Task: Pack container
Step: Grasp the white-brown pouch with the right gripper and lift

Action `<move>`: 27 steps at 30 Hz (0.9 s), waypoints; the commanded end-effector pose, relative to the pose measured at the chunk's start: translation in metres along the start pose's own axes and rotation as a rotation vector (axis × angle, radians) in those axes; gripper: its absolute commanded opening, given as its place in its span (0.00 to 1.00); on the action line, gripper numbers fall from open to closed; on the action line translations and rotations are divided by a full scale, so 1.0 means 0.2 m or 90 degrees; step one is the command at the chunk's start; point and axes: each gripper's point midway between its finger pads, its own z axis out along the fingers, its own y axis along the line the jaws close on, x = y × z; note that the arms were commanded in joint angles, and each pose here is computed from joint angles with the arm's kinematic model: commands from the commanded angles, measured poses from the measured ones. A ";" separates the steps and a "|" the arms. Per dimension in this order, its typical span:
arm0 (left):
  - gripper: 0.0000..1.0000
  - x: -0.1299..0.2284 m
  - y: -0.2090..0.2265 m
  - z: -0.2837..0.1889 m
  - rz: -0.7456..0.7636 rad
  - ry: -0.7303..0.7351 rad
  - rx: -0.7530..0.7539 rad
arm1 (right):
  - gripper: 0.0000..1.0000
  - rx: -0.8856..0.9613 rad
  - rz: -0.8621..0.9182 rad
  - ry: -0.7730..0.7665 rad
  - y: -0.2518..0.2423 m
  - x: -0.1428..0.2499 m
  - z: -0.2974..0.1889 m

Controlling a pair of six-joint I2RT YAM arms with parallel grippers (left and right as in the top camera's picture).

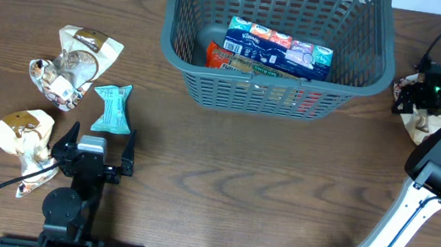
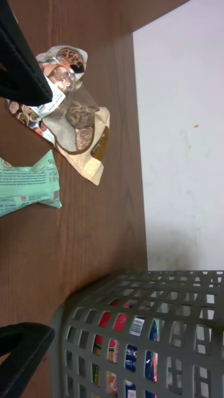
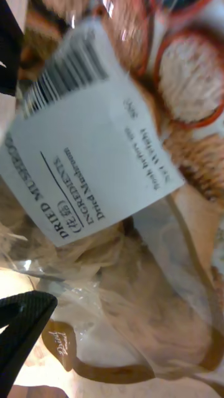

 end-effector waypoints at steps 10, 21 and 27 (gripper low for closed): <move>0.99 0.05 0.01 0.01 -0.005 0.015 -0.012 | 0.61 -0.014 0.012 0.086 0.09 0.14 0.23; 0.99 0.06 0.01 0.01 -0.005 0.015 -0.012 | 0.01 -0.015 0.019 0.059 0.16 0.06 0.16; 0.99 0.06 0.01 0.01 -0.005 0.015 -0.012 | 0.01 -0.010 0.025 -0.067 0.18 -0.16 -0.18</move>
